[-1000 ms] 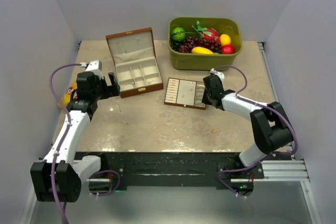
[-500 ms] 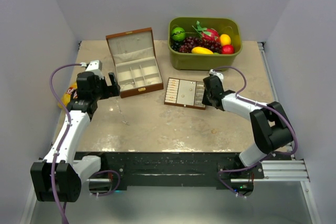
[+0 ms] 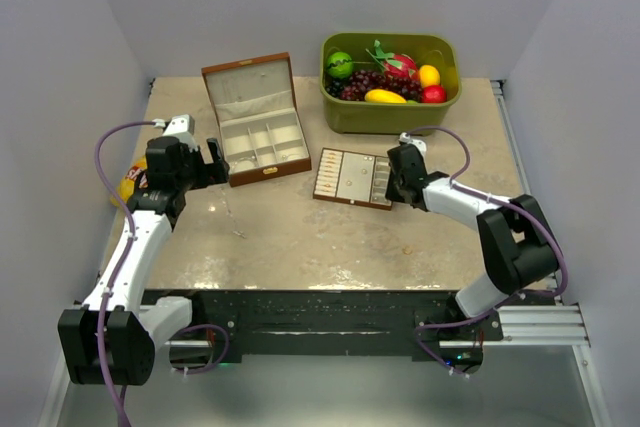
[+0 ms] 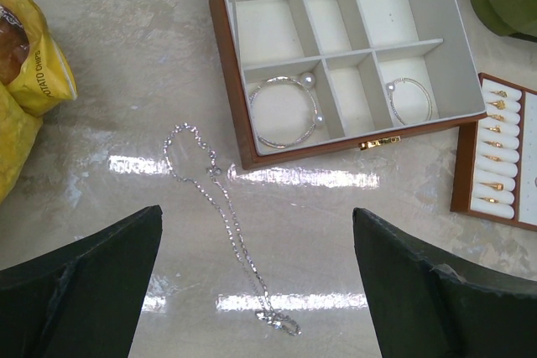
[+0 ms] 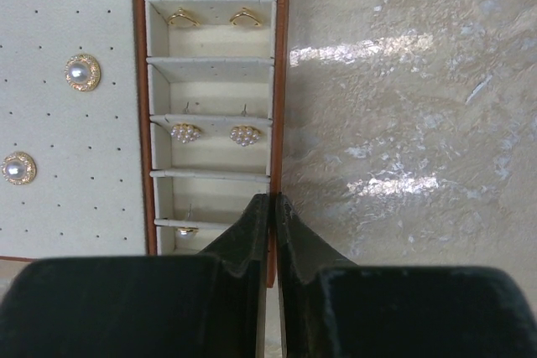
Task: Organize the mixed jewelry
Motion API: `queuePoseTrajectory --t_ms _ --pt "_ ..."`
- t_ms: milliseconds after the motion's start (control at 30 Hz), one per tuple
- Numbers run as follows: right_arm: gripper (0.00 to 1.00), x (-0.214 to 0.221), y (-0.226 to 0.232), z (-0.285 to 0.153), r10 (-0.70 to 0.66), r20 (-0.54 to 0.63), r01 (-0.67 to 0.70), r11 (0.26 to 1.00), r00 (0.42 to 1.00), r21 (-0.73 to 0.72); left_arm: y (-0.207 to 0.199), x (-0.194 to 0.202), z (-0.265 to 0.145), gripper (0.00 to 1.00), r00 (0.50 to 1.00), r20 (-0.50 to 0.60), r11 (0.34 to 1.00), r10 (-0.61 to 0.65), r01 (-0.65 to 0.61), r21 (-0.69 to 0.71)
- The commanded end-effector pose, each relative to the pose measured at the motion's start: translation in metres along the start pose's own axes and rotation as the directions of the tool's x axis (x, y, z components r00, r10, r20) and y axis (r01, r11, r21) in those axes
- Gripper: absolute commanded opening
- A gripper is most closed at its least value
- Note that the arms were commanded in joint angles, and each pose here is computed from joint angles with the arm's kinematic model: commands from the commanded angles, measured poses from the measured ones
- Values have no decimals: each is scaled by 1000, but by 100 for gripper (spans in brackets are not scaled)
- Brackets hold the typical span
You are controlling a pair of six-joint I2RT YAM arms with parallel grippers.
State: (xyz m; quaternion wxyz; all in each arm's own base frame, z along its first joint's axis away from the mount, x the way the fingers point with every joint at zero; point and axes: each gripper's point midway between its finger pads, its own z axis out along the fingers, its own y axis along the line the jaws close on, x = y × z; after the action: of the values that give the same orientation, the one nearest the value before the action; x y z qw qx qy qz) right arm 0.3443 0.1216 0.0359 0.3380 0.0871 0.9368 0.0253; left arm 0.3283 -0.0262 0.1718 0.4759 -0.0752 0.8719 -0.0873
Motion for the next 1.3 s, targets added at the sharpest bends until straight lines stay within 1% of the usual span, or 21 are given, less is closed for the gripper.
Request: queuePoseTrajectory --t_ms 0,233,400,533,567,633,667,700,767,800,833,867,900,933,967,1000,1033,1067,1100,1200,1267 --pt "6 15 -22 -8 -3 -59 7 998 998 69 -7 -14 -4 100 999 52 1000 4 -6 30" --pt "9 12 -25 -3 -7 -78 13 997 997 81 -8 -15 -5 100 998 55 999 5 -7 39" --pt "11 -3 -24 4 -39 -72 46 993 997 106 -9 -16 -6 100 998 58 999 7 -10 44" --pt "20 -9 -21 1 -67 -73 74 993 995 92 -10 -15 -7 100 998 58 999 9 -12 47" --pt "27 -7 -21 -1 -64 -75 70 994 995 86 -10 -15 -7 100 998 59 999 9 -12 47" --pt "36 -10 -19 -13 -24 -54 28 997 998 66 -10 -15 -6 100 998 58 999 10 -12 50" --pt "40 -3 -21 -16 -13 -63 18 998 998 66 -11 -15 -6 100 998 58 999 10 -13 53" --pt "48 -9 -19 -27 33 -30 -32 998 999 46 -11 -16 -6 100 998 59 998 9 -12 54" --pt "61 2 -21 -37 75 -32 -74 997 997 21 -12 -15 -5 100 998 56 998 7 -11 62" --pt "69 -8 -19 -52 134 22 -134 991 991 -12 -14 -16 -5 100 998 56 998 8 -12 67" --pt "71 -5 -16 -57 168 22 -167 985 986 -43 -15 -15 -4 100 999 51 997 5 -9 74" --pt "72 11 -18 -59 197 1 -197 979 980 -60 -15 -15 -3 100 999 49 997 7 -10 76" --pt "75 16 -15 -63 275 -12 -275 958 961 -79 -16 -14 -3 100 999 46 996 5 -8 84" --pt "77 18 -7 -73 313 -23 -313 940 950 -136 -17 -14 -3 100 999 45 996 5 -9 86" --pt "79 38 -10 -72 335 -62 -340 931 940 -136 -18 -14 -3 100 999 44 996 5 -9 89" --pt "79 46 -10 -75 394 -81 -401 907 916 -130 -18 -15 -4 100 999 47 996 6 -10 92" --pt "79 56 -13 -82 412 -78 -419 897 908 -140 -18 -14 -3 100 999 45 996 5 -9 90" --pt "79 64 -23 -85 428 -71 -434 895 901 -103 -17 -15 -4 100 999 48 996 5 -9 86" --pt "79 67 -27 -89 473 -67 -477 874 879 -94 -17 -15 -5 100 999 50 996 6 -10 86" --pt "77 78 -40 -96 528 -43 -530 845 848 -78 -18 -14 -3 100 999 45 996 2 -7 91" --pt "77 85 -44 -97 533 -53 -536 842 844 -60 -19 -15 -3 100 999 46 995 2 -6 96"
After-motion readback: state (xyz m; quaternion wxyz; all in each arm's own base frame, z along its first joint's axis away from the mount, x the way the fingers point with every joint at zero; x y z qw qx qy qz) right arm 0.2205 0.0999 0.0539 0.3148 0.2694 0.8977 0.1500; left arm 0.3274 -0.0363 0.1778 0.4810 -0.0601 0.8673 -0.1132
